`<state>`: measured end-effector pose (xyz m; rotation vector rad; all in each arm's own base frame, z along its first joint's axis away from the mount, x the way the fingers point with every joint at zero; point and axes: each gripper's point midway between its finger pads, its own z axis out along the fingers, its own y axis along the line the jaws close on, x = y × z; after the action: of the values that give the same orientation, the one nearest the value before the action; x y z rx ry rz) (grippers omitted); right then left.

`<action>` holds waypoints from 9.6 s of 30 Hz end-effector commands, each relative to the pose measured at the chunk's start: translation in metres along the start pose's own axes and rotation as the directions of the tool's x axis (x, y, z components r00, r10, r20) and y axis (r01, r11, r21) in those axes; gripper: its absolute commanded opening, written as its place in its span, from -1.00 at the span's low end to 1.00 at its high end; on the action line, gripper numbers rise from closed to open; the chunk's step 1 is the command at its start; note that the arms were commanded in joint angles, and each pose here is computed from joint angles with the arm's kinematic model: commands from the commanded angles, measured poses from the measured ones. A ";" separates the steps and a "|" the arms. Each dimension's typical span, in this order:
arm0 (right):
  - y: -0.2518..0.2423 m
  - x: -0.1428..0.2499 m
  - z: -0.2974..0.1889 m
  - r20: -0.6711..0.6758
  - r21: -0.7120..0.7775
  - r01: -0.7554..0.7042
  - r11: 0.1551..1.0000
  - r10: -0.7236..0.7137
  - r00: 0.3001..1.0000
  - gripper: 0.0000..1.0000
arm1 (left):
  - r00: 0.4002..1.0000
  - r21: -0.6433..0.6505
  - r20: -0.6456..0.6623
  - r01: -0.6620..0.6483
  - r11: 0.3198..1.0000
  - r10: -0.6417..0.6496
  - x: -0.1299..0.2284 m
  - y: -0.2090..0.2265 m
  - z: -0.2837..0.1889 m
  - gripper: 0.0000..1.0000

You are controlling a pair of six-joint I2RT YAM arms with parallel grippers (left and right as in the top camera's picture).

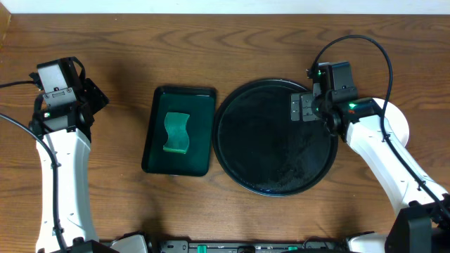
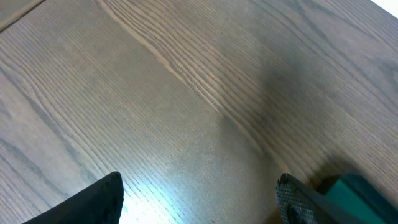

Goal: Clean dirty plates on tray and stack at the side

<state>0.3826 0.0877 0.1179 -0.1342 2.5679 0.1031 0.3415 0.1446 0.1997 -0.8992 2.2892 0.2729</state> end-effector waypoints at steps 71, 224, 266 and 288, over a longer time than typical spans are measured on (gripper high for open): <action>-0.045 0.100 -0.242 0.659 0.027 -0.079 0.997 0.042 0.751 0.98 | 1.000 -0.007 0.020 0.008 1.000 -0.008 -0.006 0.002 -0.005 0.58; -0.064 0.100 -0.114 0.798 0.082 -0.058 0.995 -0.031 0.601 0.99 | 1.000 -0.007 0.020 0.008 1.000 -0.008 -0.006 0.002 -0.005 0.58; -0.064 0.100 -0.114 0.798 0.082 -0.058 0.995 -0.031 0.601 0.99 | 1.000 0.004 0.026 0.005 1.000 -0.005 -0.007 -0.001 -0.006 0.58; -0.064 0.100 -0.114 0.798 0.082 -0.058 0.995 -0.031 0.601 0.98 | 0.987 0.362 0.150 -0.004 0.932 -0.054 -0.021 -0.037 -0.101 0.57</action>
<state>0.2463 0.0084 0.1571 -0.0216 1.6454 0.0442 0.3277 0.1003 0.2775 -0.7389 2.1100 -0.0096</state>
